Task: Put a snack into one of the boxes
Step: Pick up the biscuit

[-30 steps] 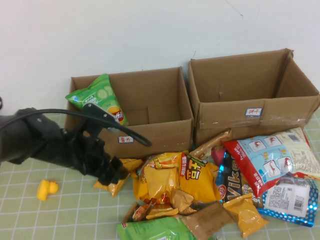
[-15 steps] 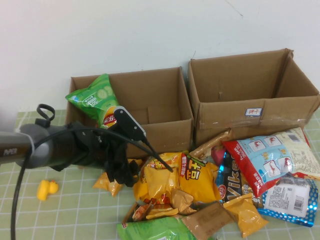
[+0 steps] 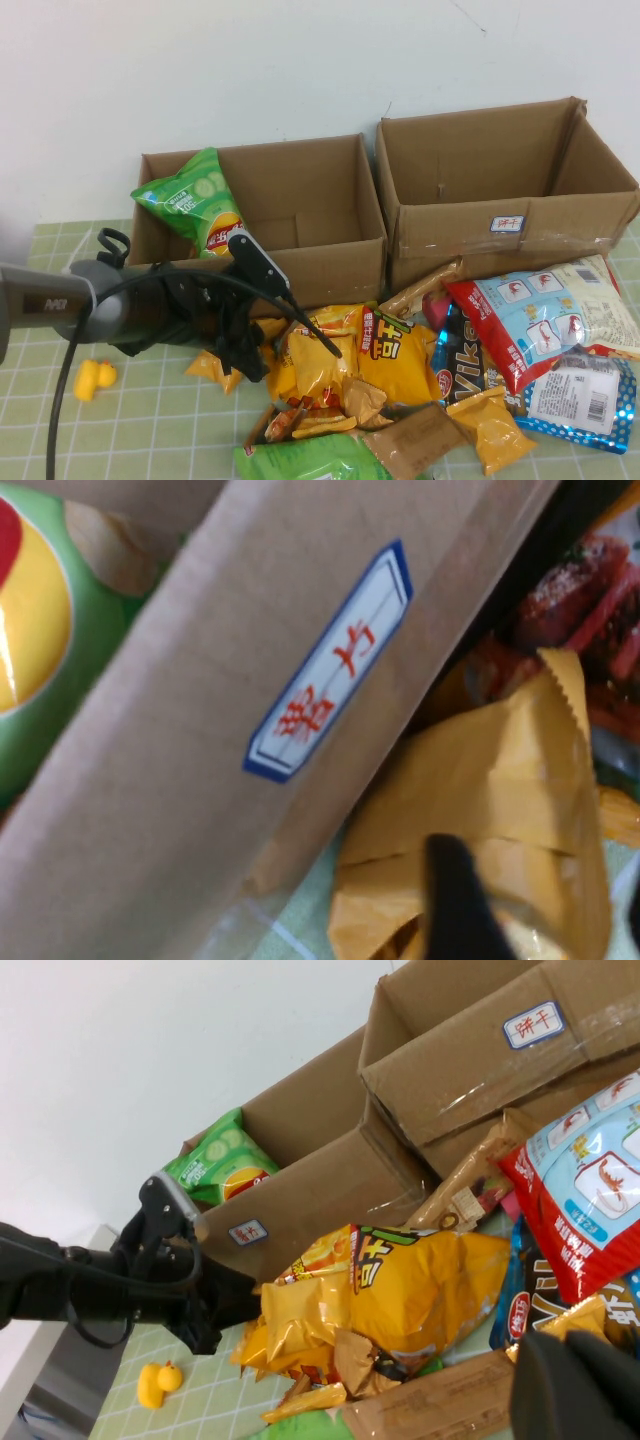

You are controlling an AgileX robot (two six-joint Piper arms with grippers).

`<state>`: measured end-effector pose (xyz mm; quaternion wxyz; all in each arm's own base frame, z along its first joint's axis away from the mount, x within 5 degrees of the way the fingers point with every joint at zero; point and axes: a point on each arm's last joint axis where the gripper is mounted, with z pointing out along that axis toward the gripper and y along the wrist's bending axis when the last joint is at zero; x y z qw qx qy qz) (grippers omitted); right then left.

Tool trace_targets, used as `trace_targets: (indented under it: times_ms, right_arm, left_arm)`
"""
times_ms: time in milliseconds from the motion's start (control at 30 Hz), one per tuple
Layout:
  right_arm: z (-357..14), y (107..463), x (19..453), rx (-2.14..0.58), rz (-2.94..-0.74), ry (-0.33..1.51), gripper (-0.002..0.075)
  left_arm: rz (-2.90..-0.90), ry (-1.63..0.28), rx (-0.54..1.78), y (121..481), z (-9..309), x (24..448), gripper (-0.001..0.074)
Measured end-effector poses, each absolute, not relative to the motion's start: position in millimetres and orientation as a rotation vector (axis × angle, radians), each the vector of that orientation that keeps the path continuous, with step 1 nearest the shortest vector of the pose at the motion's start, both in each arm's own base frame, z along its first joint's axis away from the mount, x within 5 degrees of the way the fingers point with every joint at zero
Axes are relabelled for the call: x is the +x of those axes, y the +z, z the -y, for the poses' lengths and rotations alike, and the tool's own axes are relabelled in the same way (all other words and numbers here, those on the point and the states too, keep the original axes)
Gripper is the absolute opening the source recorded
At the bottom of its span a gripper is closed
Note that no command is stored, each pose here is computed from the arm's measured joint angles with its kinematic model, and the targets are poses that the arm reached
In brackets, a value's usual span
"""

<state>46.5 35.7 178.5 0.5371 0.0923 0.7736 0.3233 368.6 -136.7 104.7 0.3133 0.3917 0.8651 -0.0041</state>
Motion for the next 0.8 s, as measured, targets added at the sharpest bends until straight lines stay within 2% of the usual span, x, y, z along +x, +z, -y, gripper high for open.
trace_targets:
  times_ms: [133, 233, 433, 667, 800]
  right_arm:
    - [-36, 178, 47, 0.22, -1.841, 0.77, -0.0002]
    - [-36, 178, 47, 0.22, -1.841, 0.77, -0.0002]
    - [-36, 178, 46, 0.219, -1.842, 0.77, -0.0002]
    - [-36, 178, 46, 0.216, -1.847, 0.773, -0.0002]
    - [-36, 178, 46, 0.215, -1.847, 0.773, -0.0002]
  left_arm:
    - [-2.295, -0.039, 1.049, 103, 138, 367, 0.0104]
    - [-2.313, -0.097, 1.08, 105, 141, 362, 0.003]
    - [-2.257, -0.197, 1.11, 145, 146, 353, 0.0003]
    - [-2.092, -0.197, 1.049, 220, 143, 339, 0.0]
    - [-2.062, -0.187, 1.074, 230, 142, 335, 0.0]
